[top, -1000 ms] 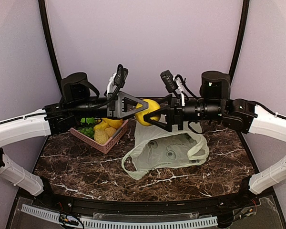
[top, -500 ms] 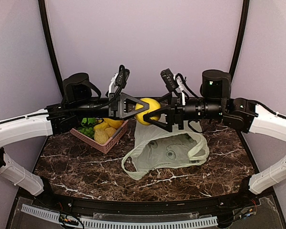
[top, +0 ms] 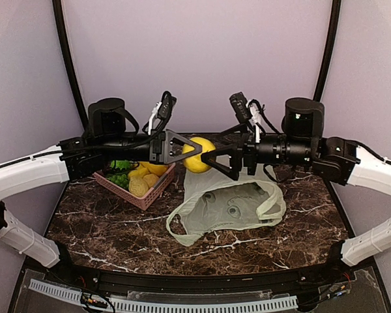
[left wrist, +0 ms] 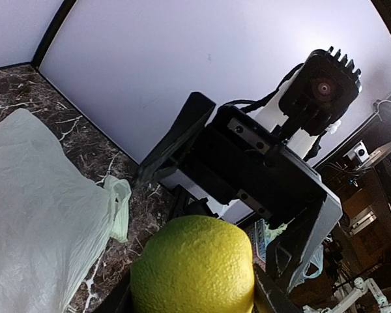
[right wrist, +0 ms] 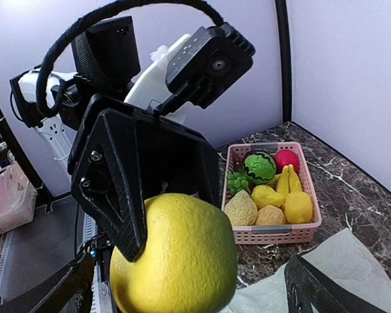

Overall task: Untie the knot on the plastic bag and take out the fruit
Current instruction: Pass from the right arm to the left, then place the fake fruit in the bin.

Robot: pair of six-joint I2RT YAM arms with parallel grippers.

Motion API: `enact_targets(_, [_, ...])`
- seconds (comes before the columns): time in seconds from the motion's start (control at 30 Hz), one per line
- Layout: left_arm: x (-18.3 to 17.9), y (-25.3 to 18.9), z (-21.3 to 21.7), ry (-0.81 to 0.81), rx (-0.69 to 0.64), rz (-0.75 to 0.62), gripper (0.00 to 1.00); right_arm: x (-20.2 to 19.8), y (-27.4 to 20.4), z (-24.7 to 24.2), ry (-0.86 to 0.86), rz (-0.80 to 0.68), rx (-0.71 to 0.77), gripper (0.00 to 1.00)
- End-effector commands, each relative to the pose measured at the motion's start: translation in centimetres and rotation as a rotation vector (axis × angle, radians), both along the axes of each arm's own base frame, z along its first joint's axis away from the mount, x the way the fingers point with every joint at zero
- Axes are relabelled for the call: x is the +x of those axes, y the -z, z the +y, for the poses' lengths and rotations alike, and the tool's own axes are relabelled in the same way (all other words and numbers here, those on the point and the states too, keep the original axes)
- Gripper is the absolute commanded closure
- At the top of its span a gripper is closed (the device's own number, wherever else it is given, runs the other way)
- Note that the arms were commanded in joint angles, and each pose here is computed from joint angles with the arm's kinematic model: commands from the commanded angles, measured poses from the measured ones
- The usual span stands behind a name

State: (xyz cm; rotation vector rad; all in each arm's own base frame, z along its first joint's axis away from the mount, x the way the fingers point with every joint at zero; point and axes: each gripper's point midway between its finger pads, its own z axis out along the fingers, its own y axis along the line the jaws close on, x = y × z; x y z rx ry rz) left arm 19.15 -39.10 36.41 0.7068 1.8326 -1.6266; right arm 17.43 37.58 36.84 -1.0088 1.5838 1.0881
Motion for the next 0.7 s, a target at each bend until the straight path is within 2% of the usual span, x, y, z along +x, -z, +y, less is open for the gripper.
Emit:
enact_targets(0.0, [2.2,-1.6,4.3,-0.139,0.074,-0.092,0.67,1.4,-1.8,-2.9,0.169,-0.044,0.058,0.01])
enact_targets(0.13, [6.0,-0.1,8.8,-0.269,0.146,-0.076,0.7,1.8,-2.0,-5.1,0.25,-0.053,0.087,0.01])
enact_targets(0.43, [18.1,8.0,20.0,-0.678,0.492,0.047,0.75,1.7,-1.6,-6.4,0.289,-0.028,0.104,0.01])
enact_targets(0.53, [21.7,9.8,23.9,-0.838,0.662,-0.003,0.75,1.6,-1.8,-6.5,0.287,-0.024,0.109,0.01])
enact_targets(0.67, [25.2,11.4,27.8,-0.936,0.773,-0.005,0.75,1.5,-1.6,-6.7,0.291,-0.016,0.106,0.01])
